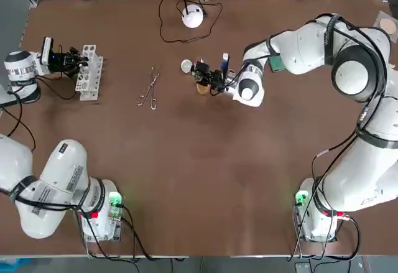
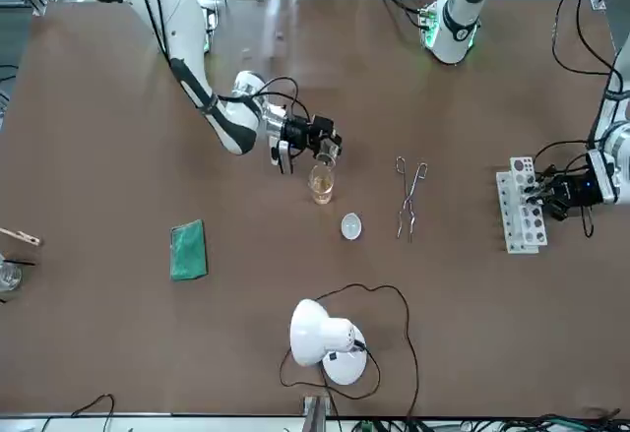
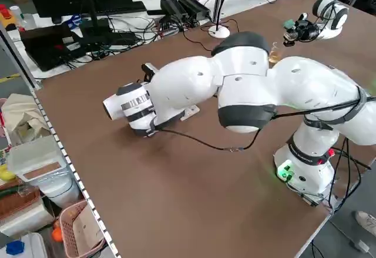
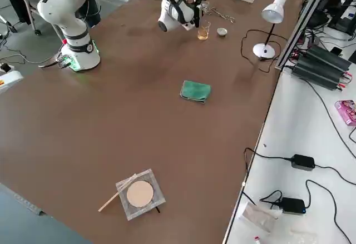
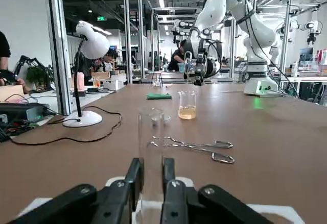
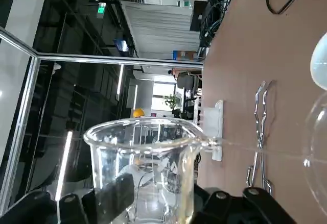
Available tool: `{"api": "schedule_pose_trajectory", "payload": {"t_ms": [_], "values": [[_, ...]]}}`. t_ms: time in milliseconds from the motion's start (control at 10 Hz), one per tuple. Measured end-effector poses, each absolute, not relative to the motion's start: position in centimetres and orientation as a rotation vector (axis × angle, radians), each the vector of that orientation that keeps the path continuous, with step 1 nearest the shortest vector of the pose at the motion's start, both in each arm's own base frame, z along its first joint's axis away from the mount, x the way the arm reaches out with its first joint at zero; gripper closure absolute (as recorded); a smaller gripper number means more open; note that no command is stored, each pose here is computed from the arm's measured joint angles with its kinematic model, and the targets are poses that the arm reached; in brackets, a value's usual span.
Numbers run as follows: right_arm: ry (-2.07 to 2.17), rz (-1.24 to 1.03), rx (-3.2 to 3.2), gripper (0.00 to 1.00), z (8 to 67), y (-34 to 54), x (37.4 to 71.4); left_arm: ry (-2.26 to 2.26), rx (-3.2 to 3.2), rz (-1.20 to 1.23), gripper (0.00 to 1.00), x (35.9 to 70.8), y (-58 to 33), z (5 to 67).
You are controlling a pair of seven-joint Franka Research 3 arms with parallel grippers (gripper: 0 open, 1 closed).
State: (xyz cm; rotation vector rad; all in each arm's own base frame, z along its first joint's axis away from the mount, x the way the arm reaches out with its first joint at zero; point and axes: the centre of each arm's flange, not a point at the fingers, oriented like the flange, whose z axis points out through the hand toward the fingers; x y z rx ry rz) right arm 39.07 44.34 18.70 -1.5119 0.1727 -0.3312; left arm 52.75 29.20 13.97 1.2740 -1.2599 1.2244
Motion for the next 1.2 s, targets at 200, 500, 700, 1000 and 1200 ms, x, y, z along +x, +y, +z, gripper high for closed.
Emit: {"api": "schedule_pose_trajectory", "payload": {"t_ms": [200, 500, 700, 1000, 1200], "values": [[0.189, -0.318, -1.513, 0.61, 18.7, 44.2, 39.2, -1.261, 1.273, 1.223, 0.79, 52.8, 29.2, 14.0], [0.211, -0.298, -1.514, 0.61, 18.8, 44.2, 39.4, -1.26, 1.274, 1.223, 0.75, 52.8, 29.2, 13.9], [0.232, -0.281, -1.507, 0.61, 18.9, 44.3, 39.6, -1.261, 1.276, 1.224, 0.48, 52.8, 29.3, 14.0], [0.271, -0.256, -1.508, 0.61, 18.9, 44.2, 39.8, -1.273, 1.283, 1.229, 0.03, 53.0, 29.8, 14.5], [0.305, -0.225, -1.498, 0.61, 19.2, 44.3, 40.1, -1.31, 1.303, 1.23, 0.0, 53.3, 30.8, 16.3]]}}
